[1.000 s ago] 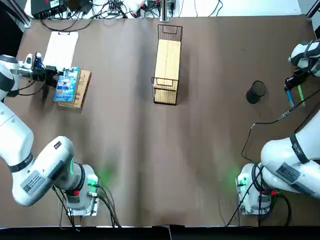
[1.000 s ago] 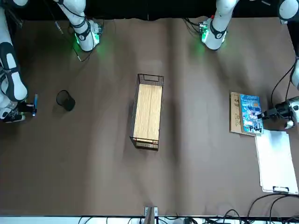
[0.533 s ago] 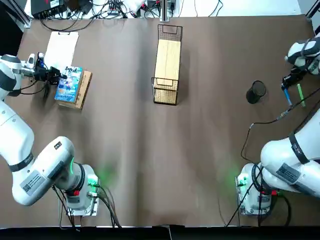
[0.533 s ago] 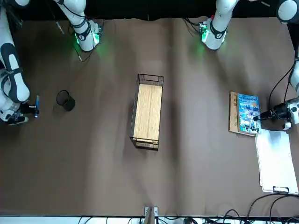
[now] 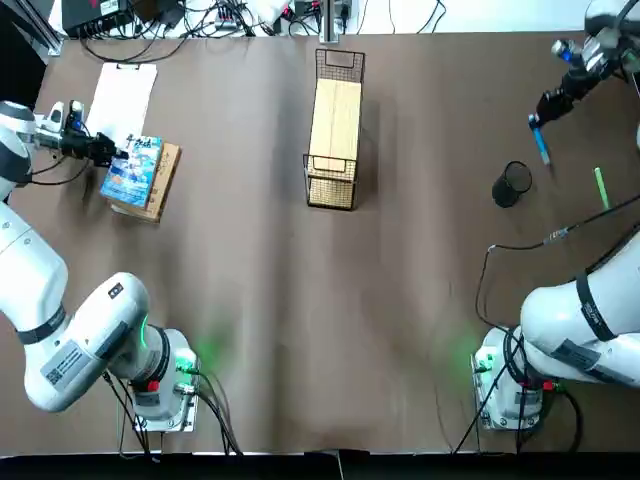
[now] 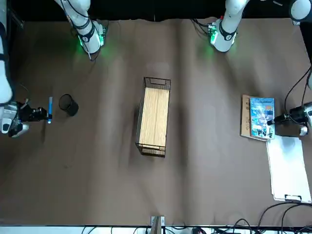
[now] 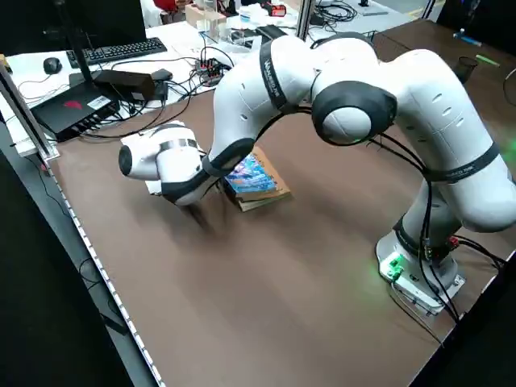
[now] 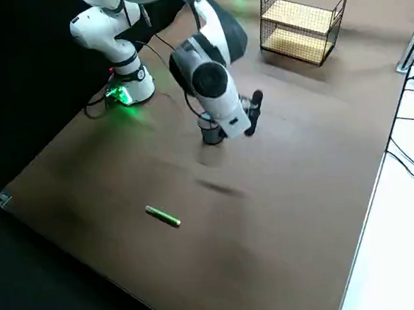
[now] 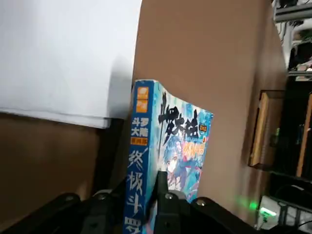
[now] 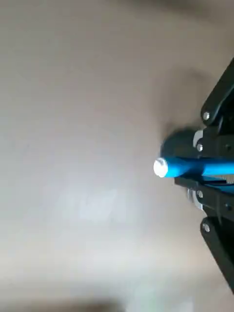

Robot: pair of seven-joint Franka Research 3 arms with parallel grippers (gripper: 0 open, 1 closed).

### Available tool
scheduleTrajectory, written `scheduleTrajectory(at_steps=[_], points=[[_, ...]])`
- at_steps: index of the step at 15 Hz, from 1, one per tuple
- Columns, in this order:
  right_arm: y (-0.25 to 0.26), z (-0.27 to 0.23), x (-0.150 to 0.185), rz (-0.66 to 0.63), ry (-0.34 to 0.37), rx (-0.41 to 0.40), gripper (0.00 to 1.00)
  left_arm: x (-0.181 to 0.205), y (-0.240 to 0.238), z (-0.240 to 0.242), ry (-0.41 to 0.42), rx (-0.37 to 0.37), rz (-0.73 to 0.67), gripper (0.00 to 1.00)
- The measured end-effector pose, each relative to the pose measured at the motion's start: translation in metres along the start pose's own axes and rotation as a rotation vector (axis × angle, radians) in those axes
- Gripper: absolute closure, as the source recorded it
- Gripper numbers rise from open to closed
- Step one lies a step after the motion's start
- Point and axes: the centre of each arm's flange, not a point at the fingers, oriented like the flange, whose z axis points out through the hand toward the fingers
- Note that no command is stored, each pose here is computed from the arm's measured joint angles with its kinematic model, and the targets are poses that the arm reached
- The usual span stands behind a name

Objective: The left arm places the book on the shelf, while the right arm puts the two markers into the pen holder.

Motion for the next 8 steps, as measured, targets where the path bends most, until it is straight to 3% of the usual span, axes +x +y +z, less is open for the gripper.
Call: scheduleTrajectory(at_steps=[4,8], points=[[-0.026,-0.003,0.004,-0.117,0.112,0.236,0.82,0.007,0.032,-0.039,0.017,0.075,0.044,0.77],[0.005,-0.004,-0.026,-0.310,0.274,0.456,0.82,0.017,0.063,-0.056,0.025,0.112,0.064,0.77]])
